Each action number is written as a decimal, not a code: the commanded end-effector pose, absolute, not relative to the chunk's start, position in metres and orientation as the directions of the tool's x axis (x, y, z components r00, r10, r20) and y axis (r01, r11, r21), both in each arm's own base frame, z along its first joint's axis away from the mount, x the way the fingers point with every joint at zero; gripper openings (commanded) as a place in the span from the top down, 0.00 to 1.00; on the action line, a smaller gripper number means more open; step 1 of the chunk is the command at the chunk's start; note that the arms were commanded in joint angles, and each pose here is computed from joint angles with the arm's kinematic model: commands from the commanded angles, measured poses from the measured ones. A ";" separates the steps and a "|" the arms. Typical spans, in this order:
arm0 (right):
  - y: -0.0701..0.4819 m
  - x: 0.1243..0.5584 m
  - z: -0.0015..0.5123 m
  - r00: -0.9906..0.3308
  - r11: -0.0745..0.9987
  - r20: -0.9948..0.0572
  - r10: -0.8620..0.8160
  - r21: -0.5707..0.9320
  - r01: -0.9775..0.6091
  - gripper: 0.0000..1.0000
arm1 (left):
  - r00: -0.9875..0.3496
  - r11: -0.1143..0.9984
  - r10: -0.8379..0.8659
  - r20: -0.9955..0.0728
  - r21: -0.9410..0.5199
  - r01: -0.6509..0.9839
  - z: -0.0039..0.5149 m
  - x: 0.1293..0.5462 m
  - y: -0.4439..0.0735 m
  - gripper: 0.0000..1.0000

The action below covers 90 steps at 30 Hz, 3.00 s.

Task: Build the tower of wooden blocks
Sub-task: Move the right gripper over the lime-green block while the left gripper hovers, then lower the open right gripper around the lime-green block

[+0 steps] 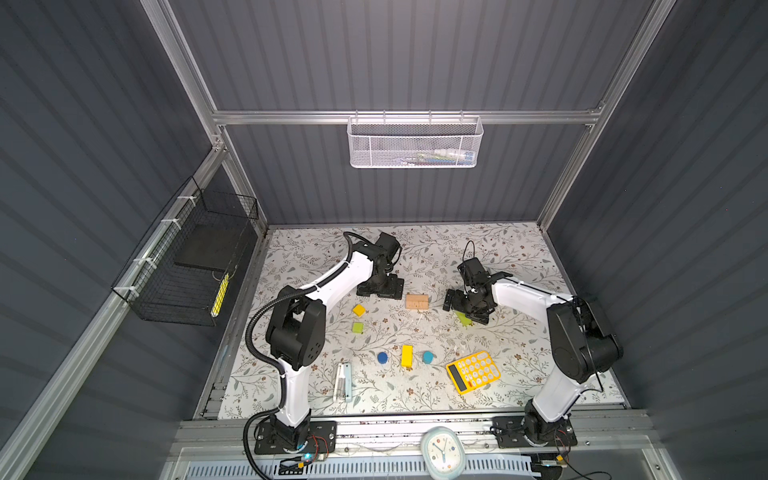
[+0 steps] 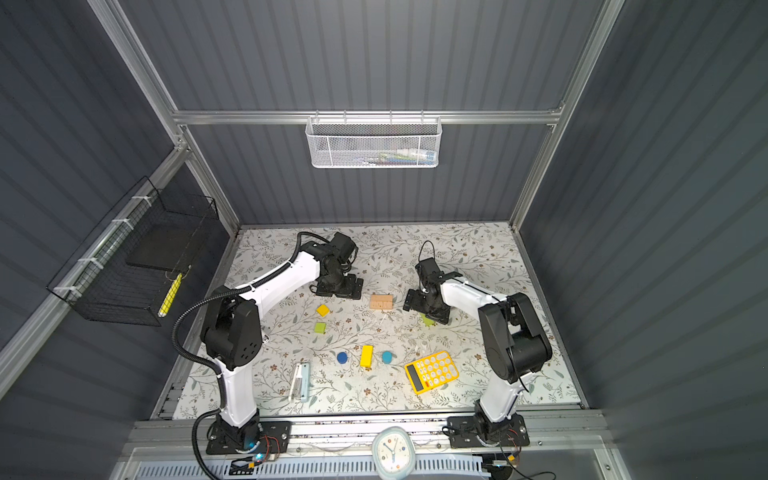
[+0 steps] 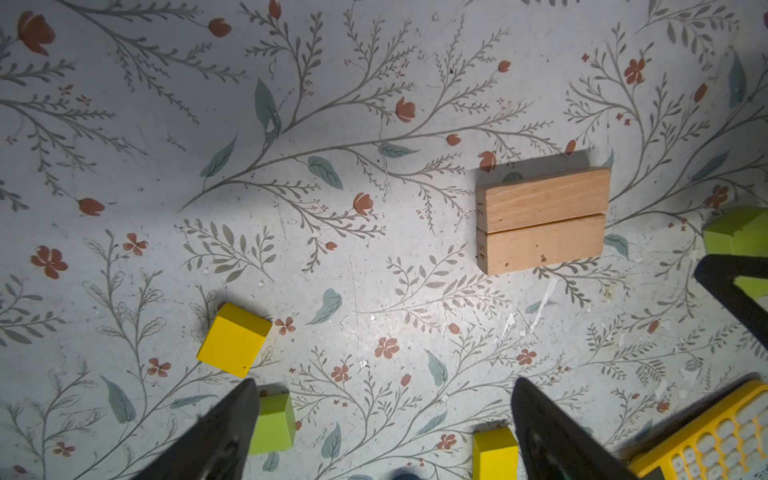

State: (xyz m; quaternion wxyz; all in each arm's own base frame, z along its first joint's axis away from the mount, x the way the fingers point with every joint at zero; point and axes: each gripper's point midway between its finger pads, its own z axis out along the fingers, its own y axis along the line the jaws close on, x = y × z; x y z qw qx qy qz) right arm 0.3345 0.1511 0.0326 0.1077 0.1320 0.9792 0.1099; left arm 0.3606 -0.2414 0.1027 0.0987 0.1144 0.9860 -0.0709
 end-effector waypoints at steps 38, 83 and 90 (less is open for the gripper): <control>0.217 0.323 0.056 -0.971 0.934 -0.160 0.176 0.340 0.113 0.03 | -0.962 0.970 0.170 -0.213 -0.138 0.202 0.101 0.348 -0.227 0.05; 0.181 0.364 0.034 -0.897 0.913 -0.208 -0.390 0.042 -0.406 0.07 | -0.950 0.983 0.118 -0.287 -0.099 0.153 0.120 0.347 -0.206 0.04; 0.178 0.360 0.024 -0.906 0.918 -0.180 -0.382 0.044 -0.395 0.07 | -0.952 0.984 0.116 -0.283 -0.099 0.149 0.118 0.347 -0.206 0.04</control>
